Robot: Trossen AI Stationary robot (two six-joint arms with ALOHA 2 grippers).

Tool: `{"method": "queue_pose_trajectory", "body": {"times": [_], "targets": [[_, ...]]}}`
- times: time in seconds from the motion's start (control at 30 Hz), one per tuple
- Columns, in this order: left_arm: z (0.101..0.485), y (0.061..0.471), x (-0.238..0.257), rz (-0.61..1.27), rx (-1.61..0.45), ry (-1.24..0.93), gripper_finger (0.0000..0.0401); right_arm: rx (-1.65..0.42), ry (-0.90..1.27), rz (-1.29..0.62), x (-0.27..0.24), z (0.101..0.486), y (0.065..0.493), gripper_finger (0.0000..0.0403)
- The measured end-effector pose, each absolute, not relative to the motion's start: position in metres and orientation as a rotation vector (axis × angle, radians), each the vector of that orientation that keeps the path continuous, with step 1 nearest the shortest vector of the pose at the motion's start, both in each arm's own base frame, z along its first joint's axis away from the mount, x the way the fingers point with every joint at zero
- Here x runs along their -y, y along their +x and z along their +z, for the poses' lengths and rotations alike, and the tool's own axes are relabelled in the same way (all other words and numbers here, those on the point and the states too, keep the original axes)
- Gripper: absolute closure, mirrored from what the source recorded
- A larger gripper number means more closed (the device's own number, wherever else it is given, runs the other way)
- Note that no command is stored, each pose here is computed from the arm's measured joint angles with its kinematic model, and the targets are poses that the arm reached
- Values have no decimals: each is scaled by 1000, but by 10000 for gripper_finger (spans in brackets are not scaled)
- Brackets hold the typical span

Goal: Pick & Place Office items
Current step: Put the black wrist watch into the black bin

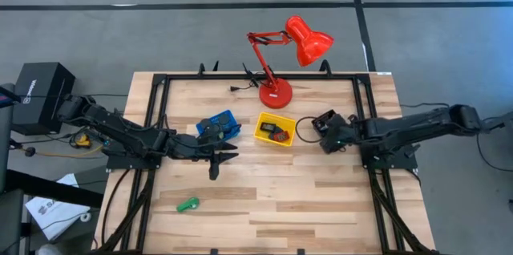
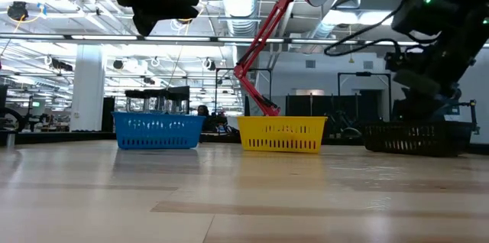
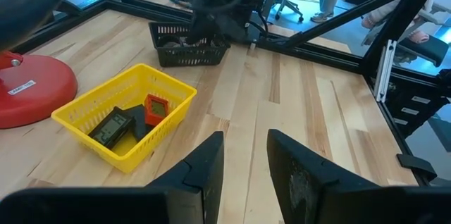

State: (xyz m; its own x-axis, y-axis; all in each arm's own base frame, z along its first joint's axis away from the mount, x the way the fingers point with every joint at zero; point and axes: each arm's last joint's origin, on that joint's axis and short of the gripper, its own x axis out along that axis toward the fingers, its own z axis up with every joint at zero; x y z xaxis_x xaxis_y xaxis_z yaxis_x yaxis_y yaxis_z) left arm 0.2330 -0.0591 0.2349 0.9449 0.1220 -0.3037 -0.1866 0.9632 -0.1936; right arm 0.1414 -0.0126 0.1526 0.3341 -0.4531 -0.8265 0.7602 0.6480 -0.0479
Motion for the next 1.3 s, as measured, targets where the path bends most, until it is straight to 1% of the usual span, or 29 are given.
{"method": "queue_pose_trajectory", "body": {"times": [0.1,0.2,0.33,0.43,0.63,0.93,1.03,1.13,1.3], "targets": [[235,233,59,159,-294,-227,297,-984,387,-803,12,147,144,401],[235,233,59,159,-293,-229,297,-1004,396,-790,11,150,149,401],[235,233,59,159,-293,-230,297,-937,374,-740,11,173,163,402],[235,233,59,160,-293,-230,297,-907,333,-780,16,180,166,402],[235,233,59,160,-293,-230,297,-1028,353,-878,27,164,165,403],[235,233,59,159,-293,-230,297,-1172,368,-882,30,145,170,403],[235,233,59,159,-293,-230,297,-1187,366,-879,30,146,168,403],[235,233,59,160,-293,-230,297,-1160,376,-869,29,151,167,403],[235,233,59,159,-293,-228,297,-1120,387,-858,29,170,164,403]]}}
